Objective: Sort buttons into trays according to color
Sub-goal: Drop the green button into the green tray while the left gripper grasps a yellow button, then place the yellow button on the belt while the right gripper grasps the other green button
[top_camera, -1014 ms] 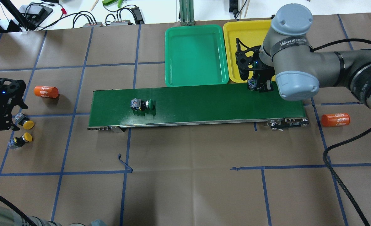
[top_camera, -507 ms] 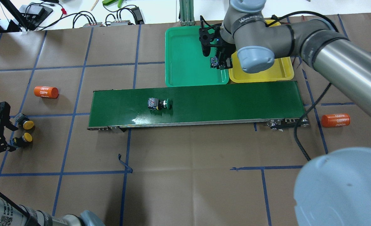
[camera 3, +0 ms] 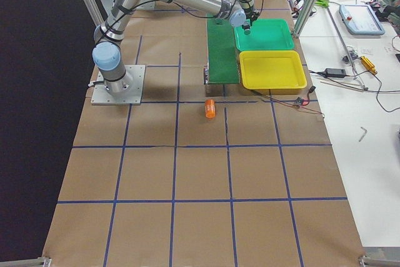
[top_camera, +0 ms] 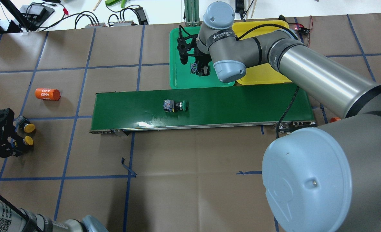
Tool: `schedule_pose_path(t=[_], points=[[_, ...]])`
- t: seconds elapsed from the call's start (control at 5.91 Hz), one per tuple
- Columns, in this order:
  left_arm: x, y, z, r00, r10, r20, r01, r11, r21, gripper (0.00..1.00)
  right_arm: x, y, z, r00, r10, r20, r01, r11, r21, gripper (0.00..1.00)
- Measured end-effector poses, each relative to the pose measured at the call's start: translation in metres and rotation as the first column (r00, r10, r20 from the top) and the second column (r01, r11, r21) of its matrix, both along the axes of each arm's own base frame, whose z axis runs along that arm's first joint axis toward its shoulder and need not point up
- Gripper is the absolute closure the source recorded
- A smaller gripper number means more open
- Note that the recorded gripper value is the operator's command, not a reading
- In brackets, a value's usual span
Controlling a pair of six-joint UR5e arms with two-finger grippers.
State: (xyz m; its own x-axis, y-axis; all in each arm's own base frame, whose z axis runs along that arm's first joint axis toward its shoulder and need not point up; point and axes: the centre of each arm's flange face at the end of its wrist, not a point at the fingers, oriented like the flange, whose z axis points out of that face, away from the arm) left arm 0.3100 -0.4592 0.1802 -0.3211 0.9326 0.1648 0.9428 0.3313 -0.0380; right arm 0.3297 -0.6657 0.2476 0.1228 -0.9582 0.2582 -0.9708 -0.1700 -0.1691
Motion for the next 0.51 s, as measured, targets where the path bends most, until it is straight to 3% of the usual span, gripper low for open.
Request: schedule_pose_path(t=[0.17,0.34,0.51], points=[[-0.005,-0.007,0.017,1.000,0.005,0.009,-0.005,1.000,-0.004,1.00,-0.006,0.003,0.020,1.000,-0.011,-0.003,0.011,1.000,-0.003,0.00],[-0.025,-0.021,0.044,1.000,-0.003,0.008,0.003,1.000,-0.001,1.00,-0.020,0.010,0.046,0.999,-0.028,-0.016,0.028,0.999,0.028,0.00],[-0.066,-0.048,0.076,0.999,-0.053,0.005,0.053,0.999,0.005,1.00,-0.044,0.021,0.074,0.998,-0.052,-0.038,0.055,0.994,0.091,0.00]])
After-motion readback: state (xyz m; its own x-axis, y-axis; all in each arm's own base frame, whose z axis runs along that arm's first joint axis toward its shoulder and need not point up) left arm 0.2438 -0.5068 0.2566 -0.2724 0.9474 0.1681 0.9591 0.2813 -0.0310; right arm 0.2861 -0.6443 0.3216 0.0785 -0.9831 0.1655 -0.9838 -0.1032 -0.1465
